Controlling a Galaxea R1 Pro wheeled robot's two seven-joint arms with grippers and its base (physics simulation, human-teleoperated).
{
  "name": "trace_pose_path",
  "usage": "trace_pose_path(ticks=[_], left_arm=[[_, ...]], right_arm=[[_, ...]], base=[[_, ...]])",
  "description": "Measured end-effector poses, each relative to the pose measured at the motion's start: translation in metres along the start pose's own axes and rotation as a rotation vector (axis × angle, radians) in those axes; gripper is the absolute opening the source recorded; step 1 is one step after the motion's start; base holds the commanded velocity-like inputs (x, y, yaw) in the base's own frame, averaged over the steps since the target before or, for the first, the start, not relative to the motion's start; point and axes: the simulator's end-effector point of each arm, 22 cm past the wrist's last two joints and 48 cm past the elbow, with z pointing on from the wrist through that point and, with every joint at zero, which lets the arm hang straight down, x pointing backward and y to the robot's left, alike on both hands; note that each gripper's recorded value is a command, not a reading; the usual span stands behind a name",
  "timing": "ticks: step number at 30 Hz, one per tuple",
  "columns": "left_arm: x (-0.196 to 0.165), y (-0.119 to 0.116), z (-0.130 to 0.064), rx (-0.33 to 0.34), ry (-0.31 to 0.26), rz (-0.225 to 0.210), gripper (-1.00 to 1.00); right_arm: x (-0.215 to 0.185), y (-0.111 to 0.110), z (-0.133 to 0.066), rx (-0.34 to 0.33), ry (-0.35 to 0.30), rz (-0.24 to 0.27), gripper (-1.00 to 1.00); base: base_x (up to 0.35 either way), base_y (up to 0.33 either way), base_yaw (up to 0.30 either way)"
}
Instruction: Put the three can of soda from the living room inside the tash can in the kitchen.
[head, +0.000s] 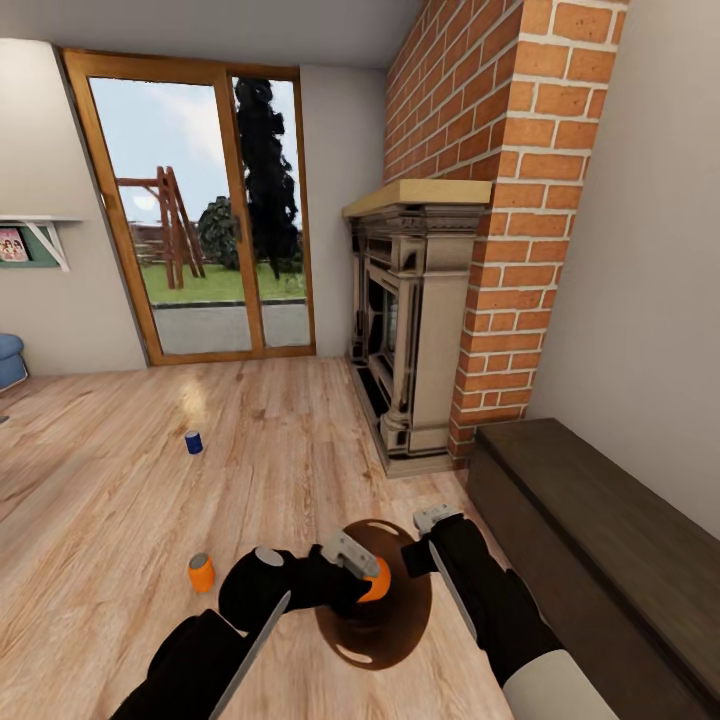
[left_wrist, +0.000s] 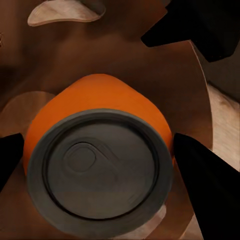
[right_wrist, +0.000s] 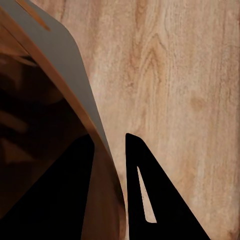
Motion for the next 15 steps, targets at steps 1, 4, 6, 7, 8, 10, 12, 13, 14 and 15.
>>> trace_pose_path(ticks=[1,4,6,7,8,10,12,13,14,15], left_arm=[[0.000,0.000,0.001,-0.005,0.001,0.000,-1.00],[0.001,0.005,0.002,-0.032,0.006,0.003,-1.00],[0.002,0.006,0.003,-0.045,0.009,0.003,-1.00],[0.005,0.004,0.008,-0.055,0.022,0.008,-1.00],[0.011,0.000,0.013,-0.060,0.039,0.016,-1.00],[0.017,-0.003,0.019,-0.065,0.059,0.028,-1.00],[0.027,-0.007,0.027,-0.069,0.081,0.041,-1.00],[0.032,-0.007,0.032,-0.071,0.090,0.044,-1.00],[0.038,-0.007,0.036,-0.071,0.102,0.044,-1.00],[0.043,-0.007,0.039,-0.071,0.110,0.043,-1.00]], right_arm=[[0.000,0.000,0.000,0.001,0.000,-0.001,-1.00],[0.000,-0.001,0.000,0.008,-0.001,-0.006,-1.00],[-0.001,0.001,0.000,0.004,-0.001,-0.005,-1.00],[-0.001,0.002,0.000,0.001,-0.001,-0.004,-1.00],[-0.001,0.003,0.000,-0.002,-0.002,-0.002,-1.00],[-0.001,0.003,0.000,-0.003,-0.002,-0.002,-1.00],[-0.001,0.002,0.000,0.002,-0.002,-0.005,-1.00],[-0.001,0.002,0.000,0.004,-0.001,-0.006,-1.00],[-0.001,0.002,0.000,0.004,-0.002,-0.006,-1.00],[-0.001,0.002,-0.001,0.003,-0.002,-0.005,-1.00]], base=[[0.000,0.000,0.000],[0.000,0.000,0.000],[0.000,0.000,0.000],[0.000,0.000,0.000],[0.000,0.000,0.000],[0.000,0.000,0.000],[0.000,0.000,0.000],[0.000,0.000,0.000],[0.000,0.000,0.000],[0.000,0.000,0.000]])
